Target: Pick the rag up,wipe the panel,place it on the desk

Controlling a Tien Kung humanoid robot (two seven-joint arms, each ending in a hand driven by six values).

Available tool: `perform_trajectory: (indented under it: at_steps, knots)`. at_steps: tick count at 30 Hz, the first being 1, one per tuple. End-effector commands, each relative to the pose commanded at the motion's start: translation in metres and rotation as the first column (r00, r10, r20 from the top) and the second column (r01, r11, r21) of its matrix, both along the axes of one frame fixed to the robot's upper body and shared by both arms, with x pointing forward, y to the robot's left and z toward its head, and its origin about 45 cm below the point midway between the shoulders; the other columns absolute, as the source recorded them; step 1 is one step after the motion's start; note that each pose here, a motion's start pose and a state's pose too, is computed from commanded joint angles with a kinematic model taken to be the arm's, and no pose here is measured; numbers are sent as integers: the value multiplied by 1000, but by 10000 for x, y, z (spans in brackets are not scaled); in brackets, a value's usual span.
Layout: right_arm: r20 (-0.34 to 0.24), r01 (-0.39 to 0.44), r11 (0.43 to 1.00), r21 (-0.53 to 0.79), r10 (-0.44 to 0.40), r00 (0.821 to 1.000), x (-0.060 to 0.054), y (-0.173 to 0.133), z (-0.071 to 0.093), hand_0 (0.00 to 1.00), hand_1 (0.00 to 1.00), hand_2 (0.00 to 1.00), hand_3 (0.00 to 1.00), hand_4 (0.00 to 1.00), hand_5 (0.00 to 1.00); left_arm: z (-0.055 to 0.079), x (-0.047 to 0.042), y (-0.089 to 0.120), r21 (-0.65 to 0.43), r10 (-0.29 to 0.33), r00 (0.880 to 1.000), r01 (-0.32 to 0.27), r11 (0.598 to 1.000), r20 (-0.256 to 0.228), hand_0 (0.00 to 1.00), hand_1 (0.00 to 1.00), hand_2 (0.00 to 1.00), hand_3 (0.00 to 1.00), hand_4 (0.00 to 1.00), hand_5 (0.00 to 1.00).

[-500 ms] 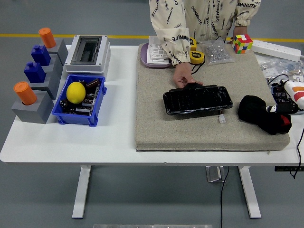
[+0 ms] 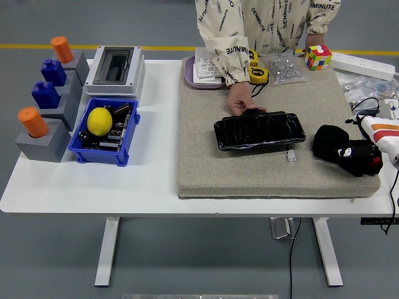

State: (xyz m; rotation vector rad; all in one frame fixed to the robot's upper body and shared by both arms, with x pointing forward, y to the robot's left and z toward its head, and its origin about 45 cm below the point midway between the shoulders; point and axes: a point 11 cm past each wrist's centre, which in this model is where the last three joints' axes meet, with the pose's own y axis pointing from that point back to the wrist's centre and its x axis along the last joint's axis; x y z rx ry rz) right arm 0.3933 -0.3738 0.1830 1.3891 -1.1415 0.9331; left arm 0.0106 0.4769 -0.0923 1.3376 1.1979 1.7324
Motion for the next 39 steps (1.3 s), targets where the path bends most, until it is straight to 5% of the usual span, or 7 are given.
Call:
perform_trajectory:
  at_steps: [39]
  knots:
    - [29,-9,998,54,7,1000,27,73,-106,773,716,782,795,998,587,-19,57,-52,-10,0,1000,0,1000,10,651,696,744,567,599,477]
